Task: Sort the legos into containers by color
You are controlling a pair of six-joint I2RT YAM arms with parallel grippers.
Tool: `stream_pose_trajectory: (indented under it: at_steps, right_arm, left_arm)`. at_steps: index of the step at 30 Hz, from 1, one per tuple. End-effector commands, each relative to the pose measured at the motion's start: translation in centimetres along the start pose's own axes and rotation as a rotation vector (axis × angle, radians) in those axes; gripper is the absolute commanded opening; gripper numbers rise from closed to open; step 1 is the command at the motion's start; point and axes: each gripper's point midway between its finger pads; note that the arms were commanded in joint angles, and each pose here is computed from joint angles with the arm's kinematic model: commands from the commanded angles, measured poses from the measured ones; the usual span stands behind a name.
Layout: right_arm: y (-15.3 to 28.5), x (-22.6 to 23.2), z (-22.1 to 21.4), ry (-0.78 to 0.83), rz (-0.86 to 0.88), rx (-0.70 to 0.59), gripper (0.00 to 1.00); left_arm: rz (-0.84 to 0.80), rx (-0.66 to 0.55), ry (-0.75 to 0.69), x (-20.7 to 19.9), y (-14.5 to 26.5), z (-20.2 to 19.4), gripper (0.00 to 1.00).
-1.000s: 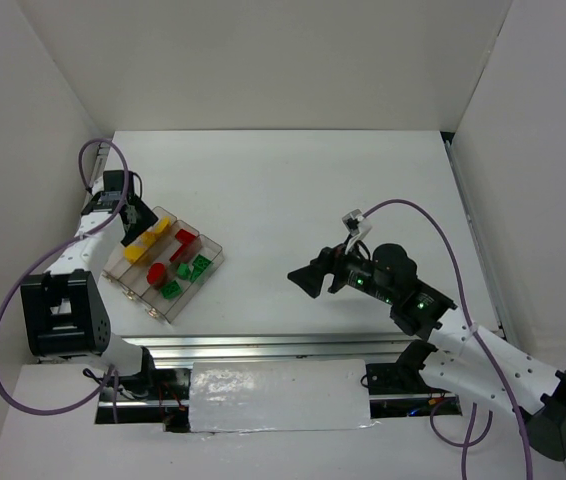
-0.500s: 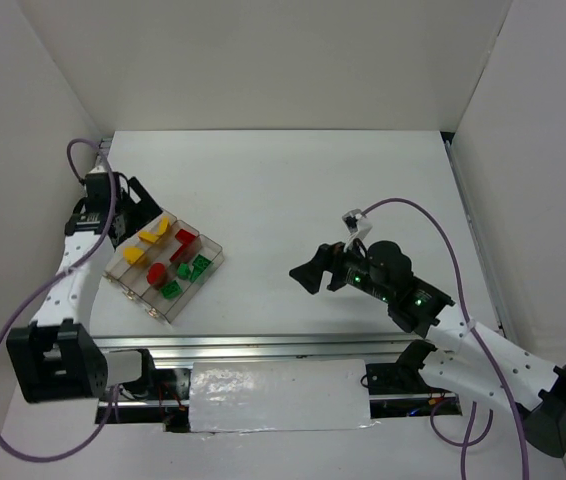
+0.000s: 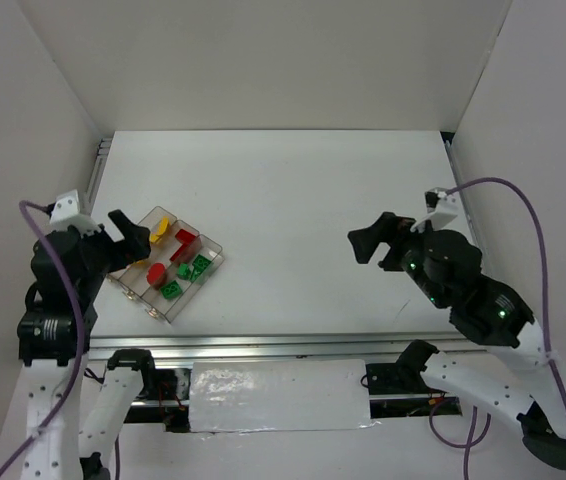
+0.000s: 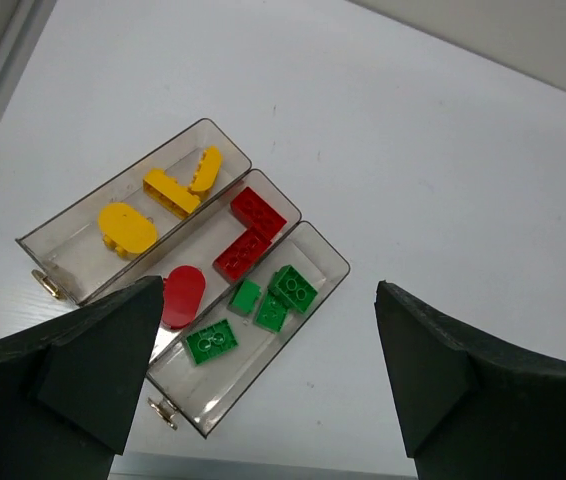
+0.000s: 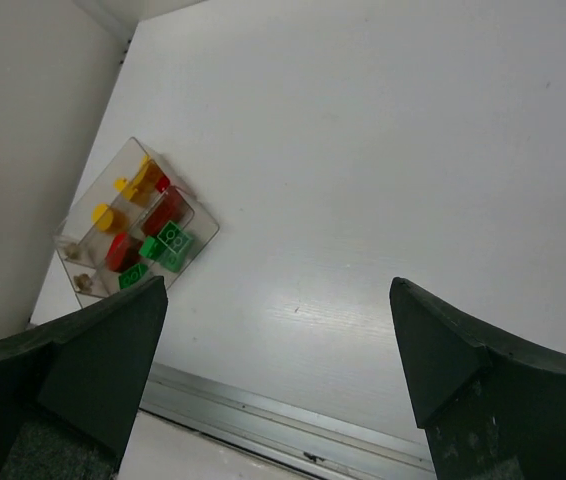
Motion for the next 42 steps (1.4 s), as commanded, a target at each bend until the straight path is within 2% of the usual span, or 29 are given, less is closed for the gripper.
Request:
stream_pose_trajectory:
  at_steps: [1, 7, 12, 15, 17, 23, 30, 42]
  right_arm:
    - [3.6, -2.8, 1.0, 0.025, -0.098, -0.003, 1.0]
    - [8.9, -3.4, 2.4, 0.03, 0.003, -0.056, 1.0]
    - [13.6, -3.5, 2.9, 0.018, 0.144, -0.123, 1.0]
    - [16.5, -4.1, 2.7, -0.016, 0.237, -0.196, 1.0]
    - [16.8, -4.3, 1.9, -0.021, 0.259, -0.193, 1.0]
    - [17.2, -5.4, 0.2, -0.065, 0.253, -0.169, 1.0]
    - [18.2, -5.9, 1.0, -0.073, 0.241, -0.191, 1.0]
    - [16.8, -6.3, 0.3, -0.072, 0.193, -0.173, 1.0]
  left_arm:
    - [-0.042, 0.011, -0.039, 0.0, 2.5, -1.6, 1.0]
    - [-0.029, -0.035, -0.036, 1.1, 7.0, -2.6, 1.0]
    - [-0.087, -0.143, -0.012, 0.7, 11.0, -2.2, 1.0]
    - [-0.027, -0.075, 0.001, 2.1, 10.0, -4.3, 0.99]
    - [-0.018, -0.056, 0.021, 2.3, 10.1, -5.0, 0.99]
    - [0.052, -0.111, 0.064, 3.6, 11.3, -4.1, 0.99]
    - [0.049, -0.126, 0.069, 3.5, 11.4, -3.8, 1.0]
    - [0.058, -0.135, 0.065, 3.7, 10.9, -3.9, 1.0]
Point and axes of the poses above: each gripper's point midway between its finger pads, its own y axis back along the fingers, its own x axis along the line the jaws close on, z = x × y, and after that the axes turned 2 degrees about y, right-handed
